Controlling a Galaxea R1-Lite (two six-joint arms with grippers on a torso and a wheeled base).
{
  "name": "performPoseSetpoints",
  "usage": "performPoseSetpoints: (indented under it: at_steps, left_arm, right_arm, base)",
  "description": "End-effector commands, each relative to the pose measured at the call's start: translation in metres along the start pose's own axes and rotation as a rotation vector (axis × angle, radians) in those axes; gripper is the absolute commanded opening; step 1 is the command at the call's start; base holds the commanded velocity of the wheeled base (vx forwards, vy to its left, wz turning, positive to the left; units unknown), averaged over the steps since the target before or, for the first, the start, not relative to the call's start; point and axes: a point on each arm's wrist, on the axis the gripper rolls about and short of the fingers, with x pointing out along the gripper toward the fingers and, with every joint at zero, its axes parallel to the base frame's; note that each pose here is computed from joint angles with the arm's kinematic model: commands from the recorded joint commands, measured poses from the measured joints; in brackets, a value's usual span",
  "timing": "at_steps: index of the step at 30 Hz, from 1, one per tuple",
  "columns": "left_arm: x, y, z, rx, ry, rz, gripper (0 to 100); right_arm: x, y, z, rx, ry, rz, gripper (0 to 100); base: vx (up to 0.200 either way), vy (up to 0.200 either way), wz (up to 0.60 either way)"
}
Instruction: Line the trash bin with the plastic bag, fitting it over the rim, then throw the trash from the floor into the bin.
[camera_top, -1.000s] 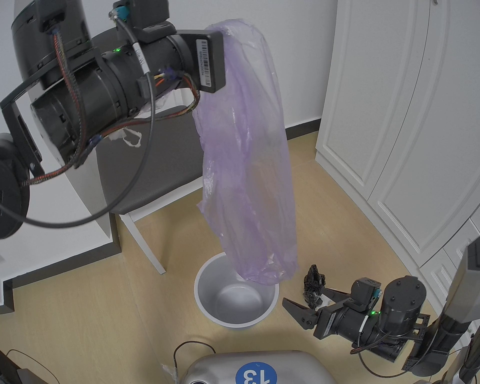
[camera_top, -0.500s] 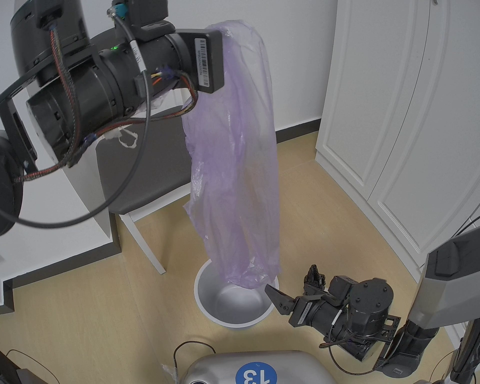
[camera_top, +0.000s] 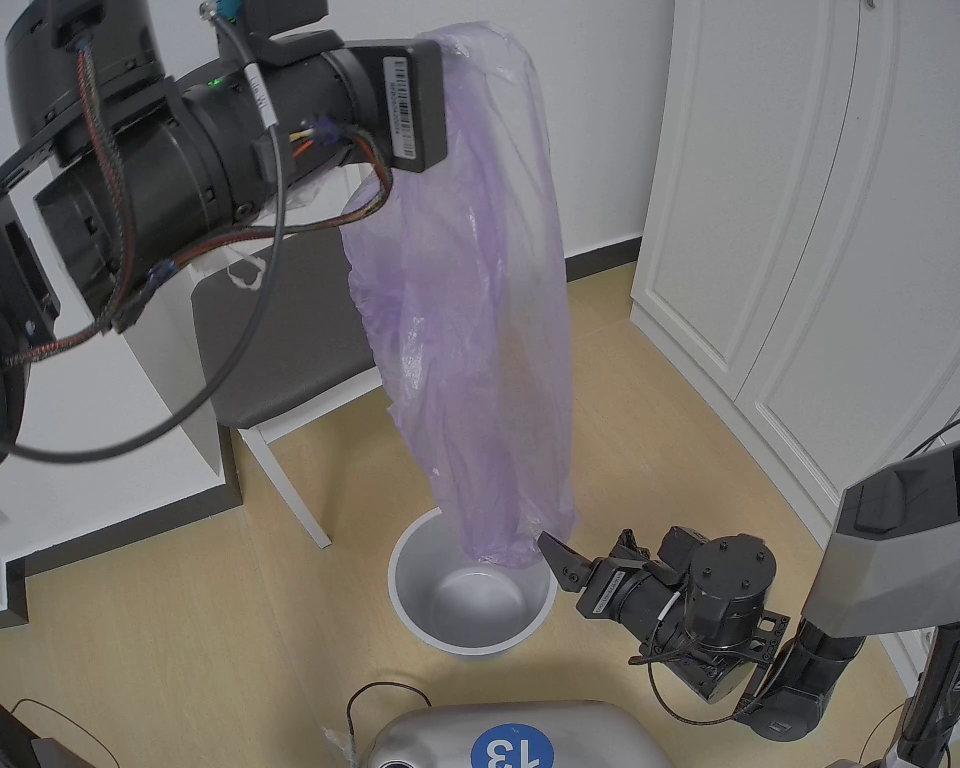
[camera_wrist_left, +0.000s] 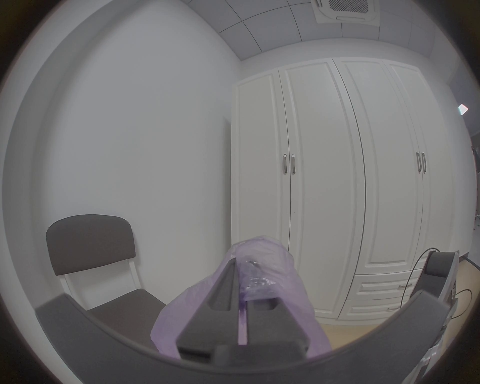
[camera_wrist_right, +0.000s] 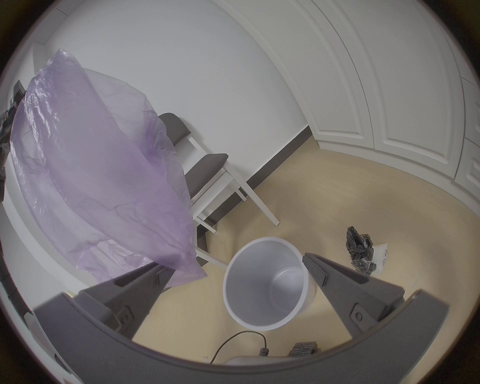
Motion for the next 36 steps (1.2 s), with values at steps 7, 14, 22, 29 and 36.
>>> performPoseSetpoints:
  at_steps: [7,14,22,29,36]
  left_arm:
    - [0.0,-0.004,0.001,-0.004,-0.005,-0.012,0]
    - [0.0,-0.004,0.001,-0.005,-0.009,-0.013,0]
    - [0.0,-0.004,0.002,-0.005,-0.01,-0.013,0]
    - [0.0,-0.004,0.002,-0.005,-0.01,-0.013,0]
    - [0.0,-0.004,0.002,-0.006,-0.01,-0.013,0]
  right_arm:
    - [0.005,0.007,0.01,0.101,-0.053,0.035,100]
    - [0.009,0.012,0.015,0.187,-0.075,0.057,100]
    - [0.011,0.008,0.019,0.195,-0.087,0.047,100]
    - [0.012,0.005,0.018,0.19,-0.086,0.035,100]
    - [0.017,-0.003,0.017,0.187,-0.084,0.007,100]
  base:
    - [0.0,0.0,0.0]
    - [0.0,0.0,0.0]
    - [0.0,0.0,0.0]
    - [0.0,0.0,0.0]
    - [0.0,0.0,0.0]
